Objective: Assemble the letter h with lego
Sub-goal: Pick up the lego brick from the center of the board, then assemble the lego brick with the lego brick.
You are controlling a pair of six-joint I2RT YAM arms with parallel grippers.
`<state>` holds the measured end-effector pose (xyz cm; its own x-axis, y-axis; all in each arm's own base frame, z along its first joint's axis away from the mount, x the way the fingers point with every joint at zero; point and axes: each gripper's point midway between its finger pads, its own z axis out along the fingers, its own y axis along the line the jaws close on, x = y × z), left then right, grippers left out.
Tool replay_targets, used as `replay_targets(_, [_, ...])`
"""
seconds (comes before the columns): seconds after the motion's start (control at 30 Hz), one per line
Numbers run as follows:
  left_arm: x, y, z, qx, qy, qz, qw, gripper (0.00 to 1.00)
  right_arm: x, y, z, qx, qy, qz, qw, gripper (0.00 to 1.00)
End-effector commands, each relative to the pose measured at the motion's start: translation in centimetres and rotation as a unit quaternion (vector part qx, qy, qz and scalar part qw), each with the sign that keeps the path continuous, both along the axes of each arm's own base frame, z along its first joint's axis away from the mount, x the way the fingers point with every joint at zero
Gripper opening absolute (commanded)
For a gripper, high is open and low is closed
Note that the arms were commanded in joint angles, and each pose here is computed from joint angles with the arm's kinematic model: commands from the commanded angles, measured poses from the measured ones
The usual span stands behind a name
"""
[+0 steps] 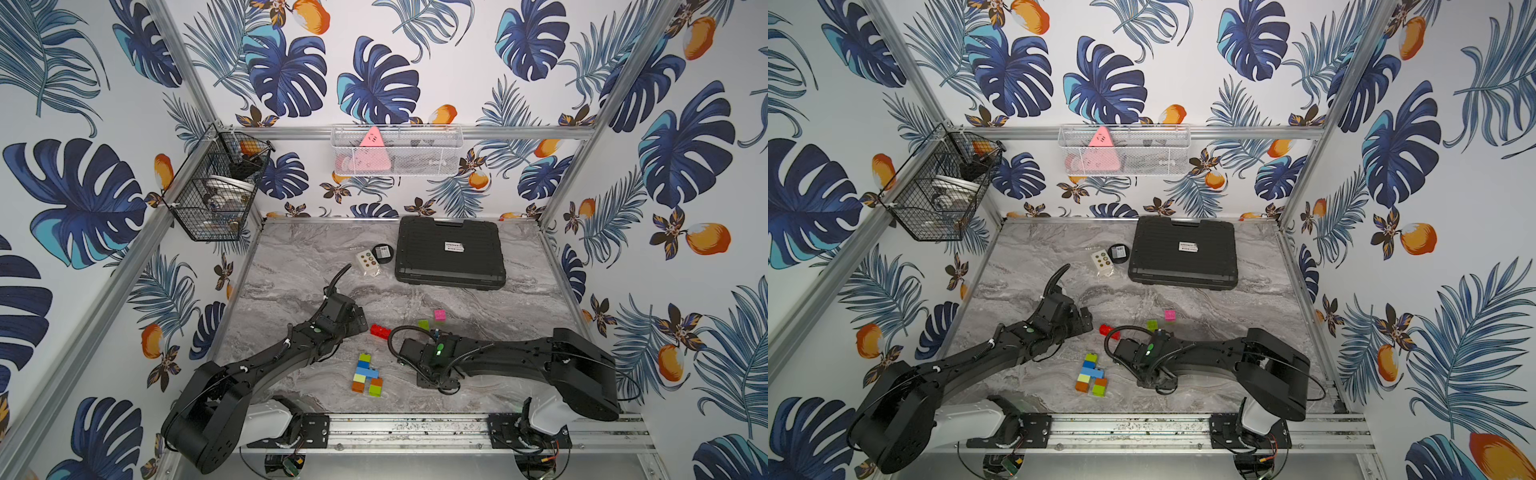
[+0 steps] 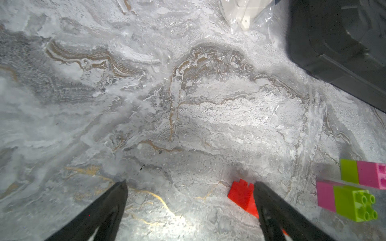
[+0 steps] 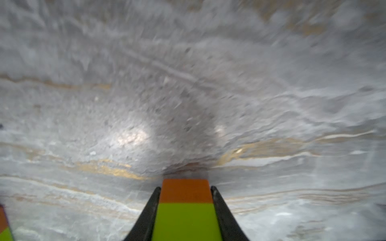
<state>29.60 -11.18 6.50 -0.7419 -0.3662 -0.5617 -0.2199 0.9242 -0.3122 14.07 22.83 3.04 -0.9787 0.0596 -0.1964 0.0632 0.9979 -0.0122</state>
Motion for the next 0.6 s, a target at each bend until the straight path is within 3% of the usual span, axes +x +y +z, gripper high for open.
replay_targets(0.0, [0.2, 0.1, 0.3, -0.002, -0.009, 0.005, 1.000, 0.99, 2.9, -2.0, 2.2, -0.002, -0.021, 0.028, 0.999, 0.22])
replay_targets(0.27, [0.9, -3.4, 1.7, -0.073, -0.056, -0.068, 0.993, 0.99, 13.1, -7.6, 2.2, -0.001, -0.057, 0.023, 0.998, 0.24])
replay_targets(0.4, [0.8, -4.2, 2.6, -0.093, -0.078, -0.092, 0.988, 0.99, 15.8, -8.6, 0.2, 0.006, -0.030, 0.022, 0.999, 0.24])
replay_targets(0.57, [0.8, -5.8, 1.9, -0.095, -0.066, -0.120, 0.986, 0.99, 17.2, -9.3, -1.8, 0.009, -0.015, 0.012, 1.000, 0.27])
